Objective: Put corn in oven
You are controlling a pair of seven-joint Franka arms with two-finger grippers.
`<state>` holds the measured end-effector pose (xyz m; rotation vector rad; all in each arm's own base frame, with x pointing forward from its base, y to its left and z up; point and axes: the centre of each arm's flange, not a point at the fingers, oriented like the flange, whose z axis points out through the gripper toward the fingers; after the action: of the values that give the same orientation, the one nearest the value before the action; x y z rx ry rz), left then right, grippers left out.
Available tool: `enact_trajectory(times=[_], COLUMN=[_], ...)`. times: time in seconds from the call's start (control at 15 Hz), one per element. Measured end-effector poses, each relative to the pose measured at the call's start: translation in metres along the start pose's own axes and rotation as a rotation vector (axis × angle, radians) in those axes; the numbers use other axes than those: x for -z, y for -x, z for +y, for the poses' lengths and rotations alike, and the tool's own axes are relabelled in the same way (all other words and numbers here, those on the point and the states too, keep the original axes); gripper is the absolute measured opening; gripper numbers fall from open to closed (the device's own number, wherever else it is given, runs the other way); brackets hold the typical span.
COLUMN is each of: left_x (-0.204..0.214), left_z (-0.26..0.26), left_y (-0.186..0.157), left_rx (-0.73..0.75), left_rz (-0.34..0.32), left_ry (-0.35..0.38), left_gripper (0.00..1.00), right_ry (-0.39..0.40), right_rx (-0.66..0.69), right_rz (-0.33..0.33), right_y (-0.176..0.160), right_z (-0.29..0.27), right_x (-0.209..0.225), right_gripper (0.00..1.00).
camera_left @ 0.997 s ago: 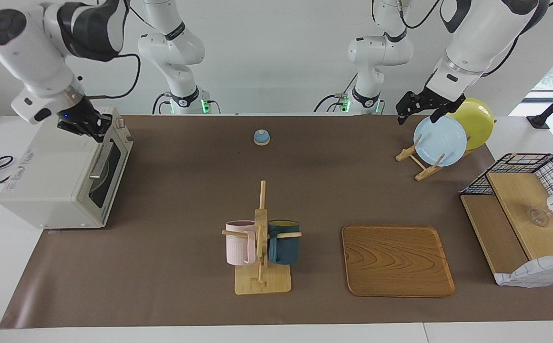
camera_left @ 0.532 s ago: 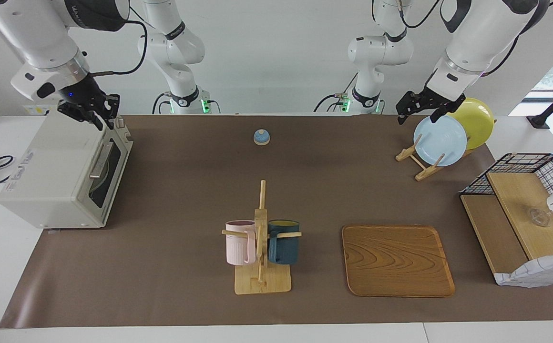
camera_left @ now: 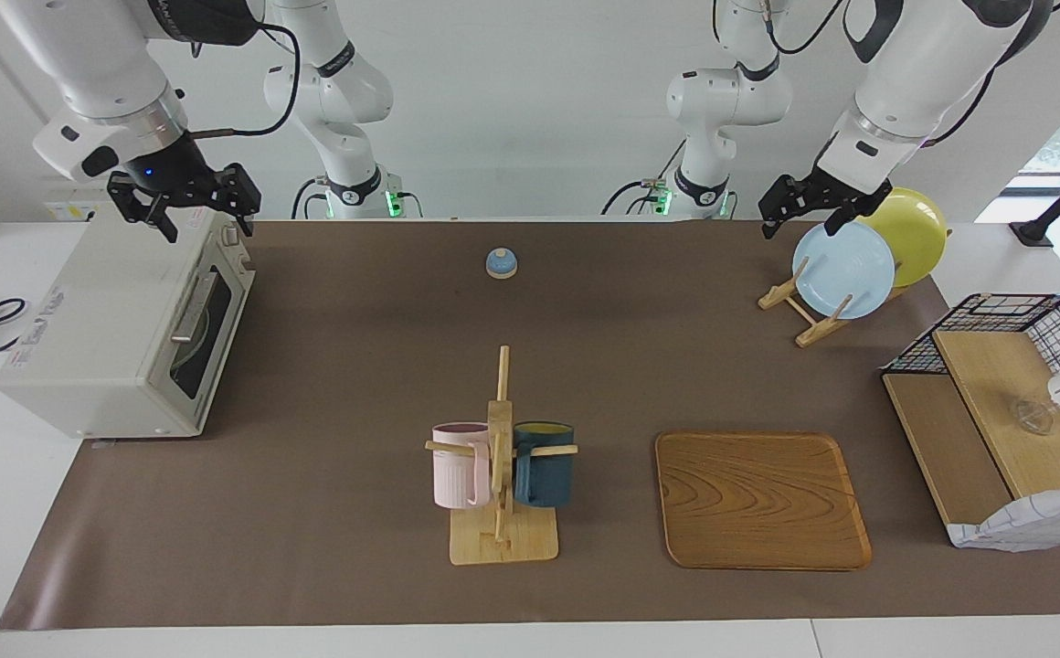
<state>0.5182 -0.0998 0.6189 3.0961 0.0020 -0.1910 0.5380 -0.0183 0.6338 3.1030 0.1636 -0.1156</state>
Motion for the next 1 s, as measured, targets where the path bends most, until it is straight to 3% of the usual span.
enact_trajectory(times=[1.0], left_x=[0.0], left_z=[0.0], left_y=[0.0], left_rx=[0.0], left_rz=[0.0], left_ry=[0.0], left_gripper=[1.0], right_ry=[0.002], right_rx=[0.01], right_rz=[0.0], right_y=[-0.007], right_z=[-0.008], right_x=[-0.001], right_gripper=[1.0])
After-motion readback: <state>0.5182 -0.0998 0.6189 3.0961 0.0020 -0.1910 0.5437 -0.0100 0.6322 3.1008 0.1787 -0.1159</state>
